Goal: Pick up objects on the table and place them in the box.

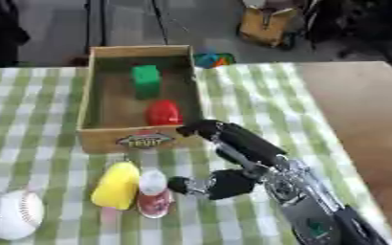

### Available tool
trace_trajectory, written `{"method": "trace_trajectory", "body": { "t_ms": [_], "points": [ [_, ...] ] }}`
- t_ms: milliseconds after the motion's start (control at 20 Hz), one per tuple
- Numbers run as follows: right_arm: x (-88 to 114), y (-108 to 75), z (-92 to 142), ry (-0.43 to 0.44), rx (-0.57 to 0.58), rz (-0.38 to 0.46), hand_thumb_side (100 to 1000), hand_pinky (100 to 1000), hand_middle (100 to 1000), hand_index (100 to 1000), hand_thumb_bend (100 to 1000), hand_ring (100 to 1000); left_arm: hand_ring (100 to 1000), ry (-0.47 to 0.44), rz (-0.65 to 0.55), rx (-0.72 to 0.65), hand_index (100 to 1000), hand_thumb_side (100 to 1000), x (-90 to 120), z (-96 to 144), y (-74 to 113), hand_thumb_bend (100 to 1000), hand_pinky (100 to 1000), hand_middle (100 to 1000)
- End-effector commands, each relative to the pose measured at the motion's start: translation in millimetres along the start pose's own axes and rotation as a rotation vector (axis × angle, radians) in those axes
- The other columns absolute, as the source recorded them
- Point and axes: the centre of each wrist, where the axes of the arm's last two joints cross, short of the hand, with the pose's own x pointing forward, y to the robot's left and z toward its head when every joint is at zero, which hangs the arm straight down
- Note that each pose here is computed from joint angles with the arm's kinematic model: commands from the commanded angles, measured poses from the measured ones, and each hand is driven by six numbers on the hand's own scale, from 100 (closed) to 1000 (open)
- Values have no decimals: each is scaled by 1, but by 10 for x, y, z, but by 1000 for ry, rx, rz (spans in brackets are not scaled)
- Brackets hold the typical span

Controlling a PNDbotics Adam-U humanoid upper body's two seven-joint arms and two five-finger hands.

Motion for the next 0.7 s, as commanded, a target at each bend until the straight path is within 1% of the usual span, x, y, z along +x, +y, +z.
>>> {"method": "trace_trajectory", "body": {
  "t_ms": [50, 350, 700],
  "points": [
    [49, -58, -7, 6, -33, 8, 868, 817, 789, 928, 642, 882, 506, -26, -13, 2, 612, 874, 45, -46, 28, 154, 502, 585],
    [88, -7, -10, 13, -34, -7, 867, 814, 788, 928, 643, 881, 506, -27, -13, 1, 612, 875, 45, -50, 25, 154, 502, 585],
    [125, 62, 0, 21, -33, -40, 876, 812, 796, 947, 665, 884, 507, -25, -13, 1, 612, 877, 45, -48, 22, 154, 503, 586]
  ]
}}
